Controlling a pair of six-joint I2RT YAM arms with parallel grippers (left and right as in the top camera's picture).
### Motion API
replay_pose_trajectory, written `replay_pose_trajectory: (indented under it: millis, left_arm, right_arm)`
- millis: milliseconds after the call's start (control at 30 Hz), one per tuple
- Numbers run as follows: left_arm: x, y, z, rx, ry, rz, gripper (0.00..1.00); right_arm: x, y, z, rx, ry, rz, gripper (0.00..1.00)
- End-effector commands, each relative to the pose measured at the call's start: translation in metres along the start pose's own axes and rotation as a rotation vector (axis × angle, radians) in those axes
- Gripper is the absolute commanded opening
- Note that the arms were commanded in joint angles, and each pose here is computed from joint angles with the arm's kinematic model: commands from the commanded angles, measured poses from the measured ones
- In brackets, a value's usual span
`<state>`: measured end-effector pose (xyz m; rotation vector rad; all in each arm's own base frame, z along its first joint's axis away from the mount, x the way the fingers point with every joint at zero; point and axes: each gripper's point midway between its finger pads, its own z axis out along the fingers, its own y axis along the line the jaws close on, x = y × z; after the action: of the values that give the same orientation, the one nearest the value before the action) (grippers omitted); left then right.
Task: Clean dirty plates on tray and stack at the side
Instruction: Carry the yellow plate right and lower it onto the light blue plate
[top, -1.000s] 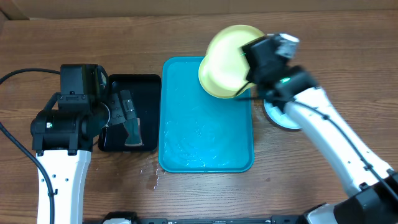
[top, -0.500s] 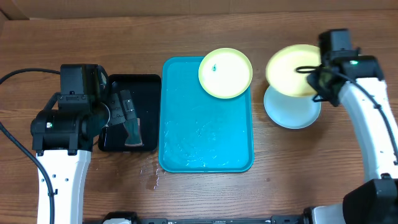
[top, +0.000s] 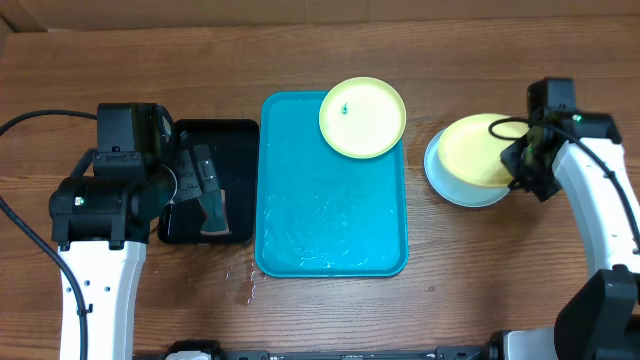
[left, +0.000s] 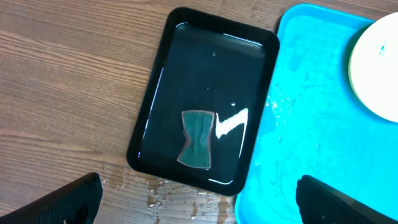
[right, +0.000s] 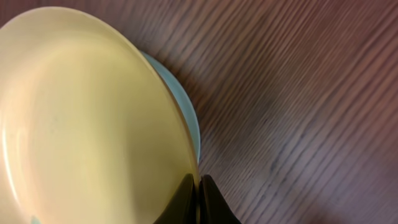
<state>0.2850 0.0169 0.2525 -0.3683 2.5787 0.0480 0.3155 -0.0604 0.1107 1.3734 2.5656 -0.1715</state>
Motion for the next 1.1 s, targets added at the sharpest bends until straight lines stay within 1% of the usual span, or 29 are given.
replay_pose_trajectory:
  millis: [0,267,467,600,700,867,933,967,1000,1067]
  left_arm:
    - [-0.004,0.002,-0.003,-0.007,-0.014,-0.020,1.00]
    - [-0.004,0.002,-0.003,-0.007,-0.014,-0.020,1.00]
    - [-0.004,0.002,-0.003,-0.007,-0.014,-0.020,1.00]
    - [-0.004,0.002,-0.003,-0.007,-0.014,-0.020,1.00]
    - [-0.004,0.002,-0.003,-0.007,-0.014,-0.020,1.00]
    - [-0.004,0.002,-0.003,-0.007,-0.014,-0.020,1.00]
    - [-0.004,0.002,-0.003,-0.007,-0.014,-0.020,1.00]
    - [-0.004,0.002,-0.003,-0.007,-0.014,-0.020,1.00]
    - [-0.004,0.002,-0.003,-0.007,-0.014,-0.020,1.00]
    - [-0.004,0.002,-0.003,-0.007,-0.014,-0.020,1.00]
  right_arm:
    - [0.015,0.002,0.010,-0.048,0.041,0.034,0.04]
    - [0.028,0.004,0.042,-0.088,0.046,0.044,0.04]
    - [0.032,0.004,0.056,-0.104,0.034,0.047,0.04]
    - [0.033,0.003,0.060,-0.106,0.031,0.048,0.05]
    - [0.030,0.007,0.060,-0.123,0.018,0.051,0.08]
    - [0.027,0.010,0.059,-0.138,0.007,0.053,0.09]
    - [0.028,0.010,0.060,-0.134,0.009,0.053,0.17]
    - [0.028,0.009,0.060,-0.132,0.011,0.052,0.23]
    - [0.029,0.008,0.060,-0.129,0.013,0.051,0.27]
    - [0.030,0.008,0.060,-0.125,0.016,0.050,0.38]
